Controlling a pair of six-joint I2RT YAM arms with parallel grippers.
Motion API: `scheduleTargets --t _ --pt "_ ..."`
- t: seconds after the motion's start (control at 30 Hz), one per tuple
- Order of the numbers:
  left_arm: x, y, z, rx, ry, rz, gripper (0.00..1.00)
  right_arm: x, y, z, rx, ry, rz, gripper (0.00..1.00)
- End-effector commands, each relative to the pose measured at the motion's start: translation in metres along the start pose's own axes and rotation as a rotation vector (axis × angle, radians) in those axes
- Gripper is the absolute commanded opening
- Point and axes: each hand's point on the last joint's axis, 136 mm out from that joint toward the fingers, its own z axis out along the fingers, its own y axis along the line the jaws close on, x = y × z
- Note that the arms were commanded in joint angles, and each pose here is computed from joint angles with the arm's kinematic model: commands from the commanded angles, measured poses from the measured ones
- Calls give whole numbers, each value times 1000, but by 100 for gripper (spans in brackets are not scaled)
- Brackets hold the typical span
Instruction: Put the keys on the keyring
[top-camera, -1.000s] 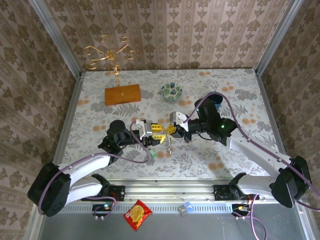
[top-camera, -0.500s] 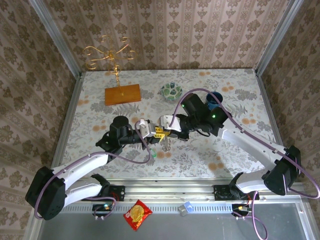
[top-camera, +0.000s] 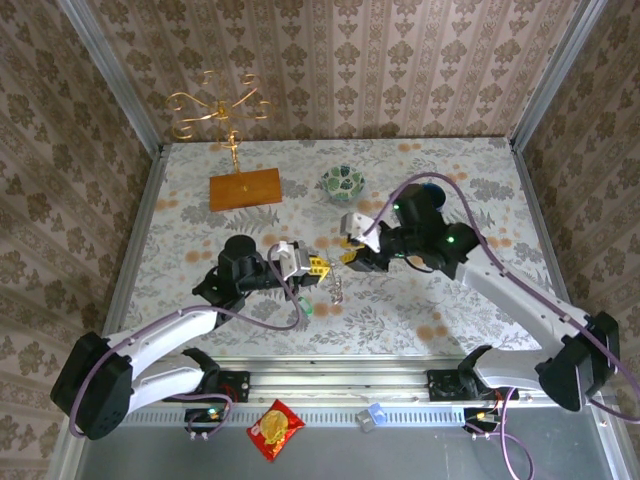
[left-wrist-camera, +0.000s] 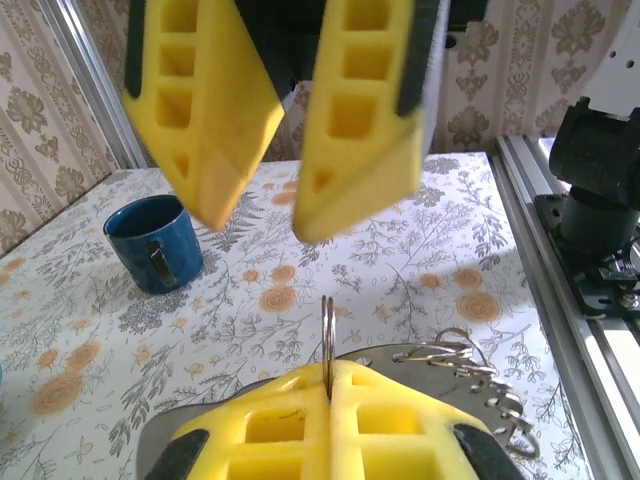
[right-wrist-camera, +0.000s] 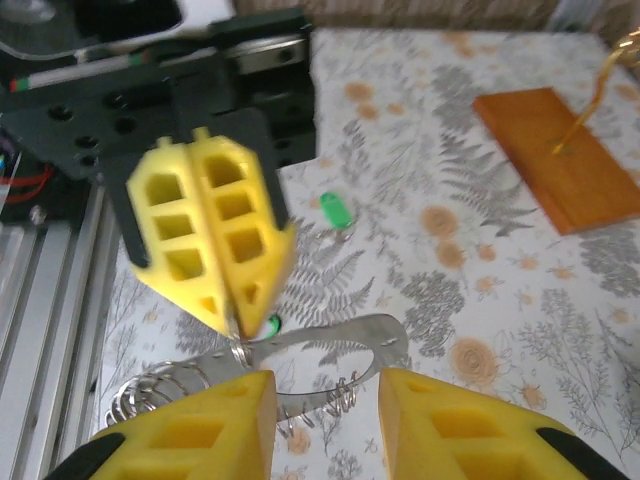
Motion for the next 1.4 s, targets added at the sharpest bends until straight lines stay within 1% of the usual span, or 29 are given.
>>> scheduleTargets --t 0.0,0.27,0.5,0.53,0.6,0.67,0.7,0.73,0.77,0.8,0.83,0.9,0.97,1.07,1.13,1.23,1.37 --pt "-23 2 -5 -19 -107 35 0 -27 11 -3 -50 -190 22 33" --pt "-26 2 -6 -23 -153 27 0 -9 18 13 -81 -202 89 32" --pt "-27 0 -6 -11 -168 19 0 -16 21 20 -119 -228 90 27" --pt "-28 0 -6 -11 -172 18 0 -16 22 22 -126 -228 91 25" --pt "-28 0 -5 -7 -177 14 0 -18 23 23 -136 -233 87 18" --pt "-28 1 -5 -9 -179 14 0 -20 24 23 -144 -236 84 3" --pt "-28 1 -5 -14 -178 12 0 -20 24 22 -145 -233 79 0" --pt "-27 3 -6 -27 -175 11 3 -22 24 20 -142 -229 68 0" --pt "-26 5 -7 -44 -170 9 16 -21 24 19 -138 -218 55 0" --pt "-25 7 -8 -58 -165 10 24 -20 24 17 -132 -201 44 0" --pt "-24 9 -9 -71 -154 15 27 -19 24 16 -127 -177 30 0" --pt "-20 10 -10 -81 -107 27 27 -13 24 14 -112 -109 -3 0" --pt "-12 9 -9 -70 -33 31 27 -2 25 13 -106 -2 -52 0" --pt "-9 7 -7 -49 26 47 26 14 26 14 -109 155 -110 0" --pt "-9 6 -6 -37 44 52 26 19 27 14 -111 223 -143 0" --pt "-13 6 -4 -27 39 60 24 18 27 16 -115 281 -195 0" --pt "-16 6 0 -10 37 62 21 6 29 20 -124 278 -232 0"
